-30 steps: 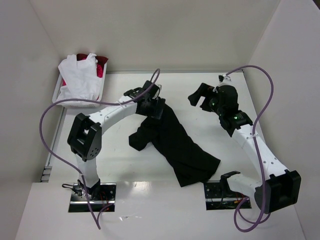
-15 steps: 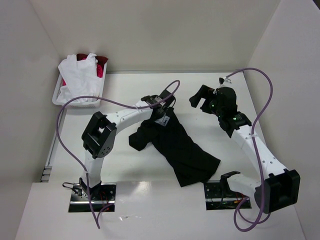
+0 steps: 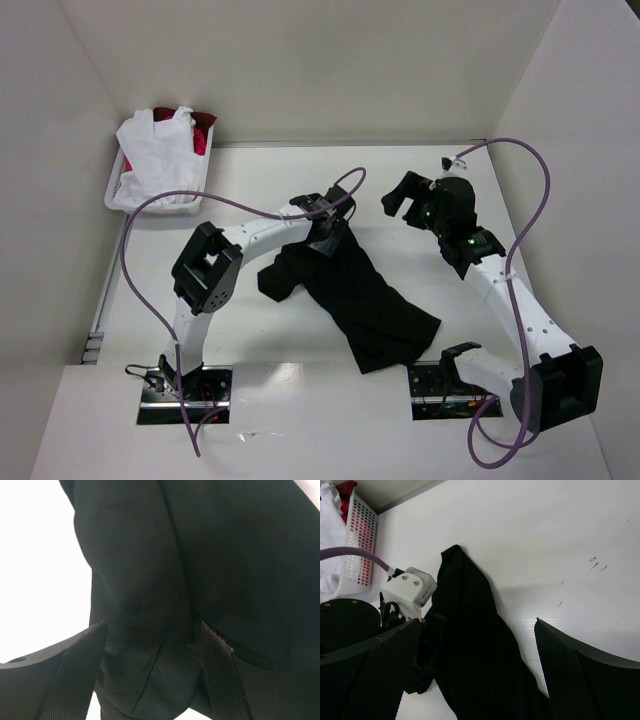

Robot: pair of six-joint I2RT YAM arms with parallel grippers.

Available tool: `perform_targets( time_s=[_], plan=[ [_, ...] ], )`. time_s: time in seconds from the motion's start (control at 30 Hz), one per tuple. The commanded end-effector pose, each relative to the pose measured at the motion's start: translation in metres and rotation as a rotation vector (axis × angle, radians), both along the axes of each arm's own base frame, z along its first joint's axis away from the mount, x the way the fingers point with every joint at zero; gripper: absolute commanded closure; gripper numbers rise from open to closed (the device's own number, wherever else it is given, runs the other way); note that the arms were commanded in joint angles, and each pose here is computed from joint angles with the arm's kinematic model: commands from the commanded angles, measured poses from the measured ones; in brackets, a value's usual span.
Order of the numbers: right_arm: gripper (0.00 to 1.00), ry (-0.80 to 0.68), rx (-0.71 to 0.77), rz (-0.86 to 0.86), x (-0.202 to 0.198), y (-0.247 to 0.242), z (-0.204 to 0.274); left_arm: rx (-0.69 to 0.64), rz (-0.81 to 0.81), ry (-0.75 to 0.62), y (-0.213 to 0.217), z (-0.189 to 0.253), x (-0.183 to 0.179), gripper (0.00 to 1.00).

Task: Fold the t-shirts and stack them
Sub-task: Flatten out the tshirt

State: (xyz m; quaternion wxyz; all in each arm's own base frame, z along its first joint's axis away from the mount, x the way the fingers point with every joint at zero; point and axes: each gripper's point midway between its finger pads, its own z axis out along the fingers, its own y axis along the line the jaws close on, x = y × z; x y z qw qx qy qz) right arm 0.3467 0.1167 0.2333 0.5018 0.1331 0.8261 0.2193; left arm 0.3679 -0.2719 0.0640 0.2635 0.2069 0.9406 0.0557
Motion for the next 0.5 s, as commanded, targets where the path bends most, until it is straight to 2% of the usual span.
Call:
perform_targets(
  time_s=[0.0, 0.13, 0.3, 0.47],
  plan=[
    [0.00, -0.039, 0.005, -0.030, -0.002, -0.006, 0.010, 0.006, -0.018, -0.021, -0.007, 0.008, 0.003, 0.19],
    [0.00, -0.041, -0.002, -0.048, -0.006, -0.011, 0.010, 0.026, -0.040, -0.020, -0.013, 0.002, 0.001, 0.20],
    [0.00, -0.052, -0.006, -0.065, -0.013, -0.016, 0.014, 0.069, -0.036, -0.019, -0.010, -0.006, -0.001, 0.27],
    [0.00, -0.055, -0.009, -0.074, -0.015, -0.018, 0.016, 0.086, -0.029, -0.028, -0.011, -0.006, -0.001, 0.40]
  ],
)
